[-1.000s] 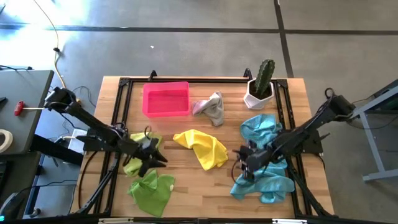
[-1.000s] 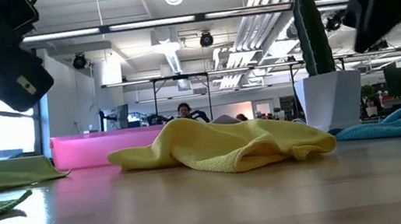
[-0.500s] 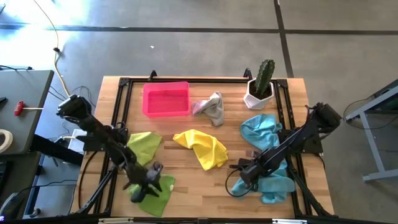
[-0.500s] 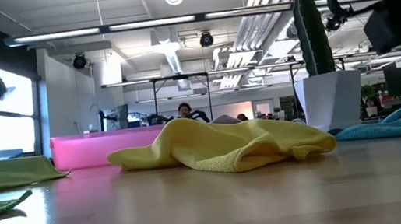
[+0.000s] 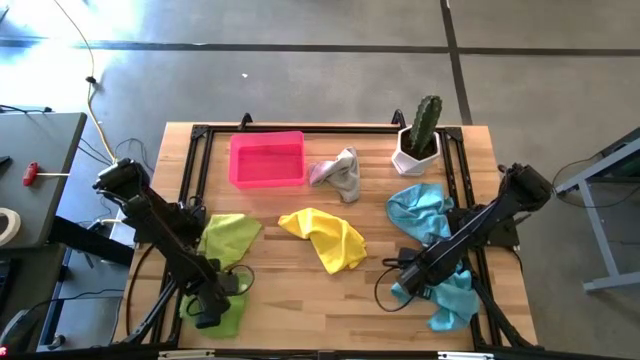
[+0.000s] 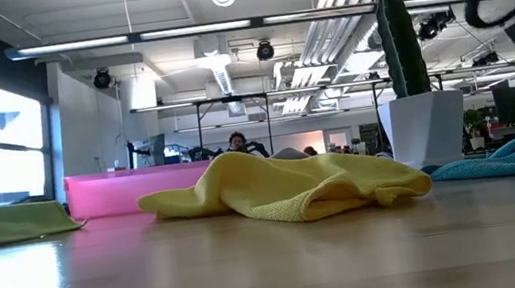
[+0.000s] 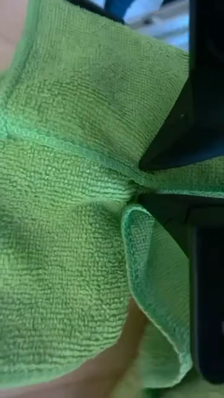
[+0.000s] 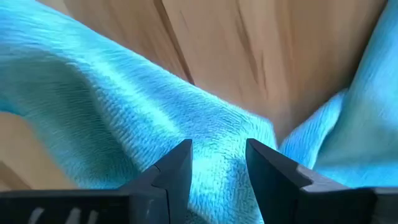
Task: Fold microfiber towels
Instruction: Fold the yellow towel on the table
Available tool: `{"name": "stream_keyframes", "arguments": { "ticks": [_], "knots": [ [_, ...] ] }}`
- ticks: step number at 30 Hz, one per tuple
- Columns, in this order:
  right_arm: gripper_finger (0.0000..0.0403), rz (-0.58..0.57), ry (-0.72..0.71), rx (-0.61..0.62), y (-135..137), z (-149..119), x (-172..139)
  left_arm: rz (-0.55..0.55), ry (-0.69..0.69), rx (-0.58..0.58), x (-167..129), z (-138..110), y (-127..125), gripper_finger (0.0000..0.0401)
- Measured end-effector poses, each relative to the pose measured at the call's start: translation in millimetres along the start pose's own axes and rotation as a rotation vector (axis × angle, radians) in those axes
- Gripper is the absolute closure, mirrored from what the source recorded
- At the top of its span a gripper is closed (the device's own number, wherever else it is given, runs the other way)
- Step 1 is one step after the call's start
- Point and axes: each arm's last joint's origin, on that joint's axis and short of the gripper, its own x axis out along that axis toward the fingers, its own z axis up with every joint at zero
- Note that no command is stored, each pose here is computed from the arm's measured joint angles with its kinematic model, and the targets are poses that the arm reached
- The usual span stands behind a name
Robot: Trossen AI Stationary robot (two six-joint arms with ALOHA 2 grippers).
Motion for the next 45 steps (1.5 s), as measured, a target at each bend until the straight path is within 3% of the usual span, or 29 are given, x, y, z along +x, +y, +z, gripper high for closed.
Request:
{"name": "stream_keyframes", "arguments": {
  "ticks": [6,12,16,23,30,36,45],
  "knots": [
    [0.0261,-0.033,-0.335,-0.121,15,22,-31,0.000,-0.086,0.035,-7,1,-5,0.0352],
    [0.0261,-0.101,-0.569,-0.089,18,37,-40,0.035,-0.272,0.079,-38,8,-18,0.0352],
    [0.0261,-0.098,-0.655,-0.042,21,46,-31,0.083,-0.452,0.126,-50,17,-25,0.0352],
    [0.0261,-0.060,-0.810,0.011,24,52,8,0.080,-0.667,0.332,-57,36,-36,0.0352],
    [0.0261,0.026,-0.881,0.042,26,55,40,0.107,-0.790,0.445,-66,52,-38,0.0352],
    [0.0261,-0.081,-0.850,-0.091,28,56,60,0.135,-0.831,0.530,-70,62,-36,0.0352],
    [0.0261,-0.164,-0.917,-0.072,31,59,70,0.155,-0.868,0.571,-75,71,-34,0.0352]
  ]
}}
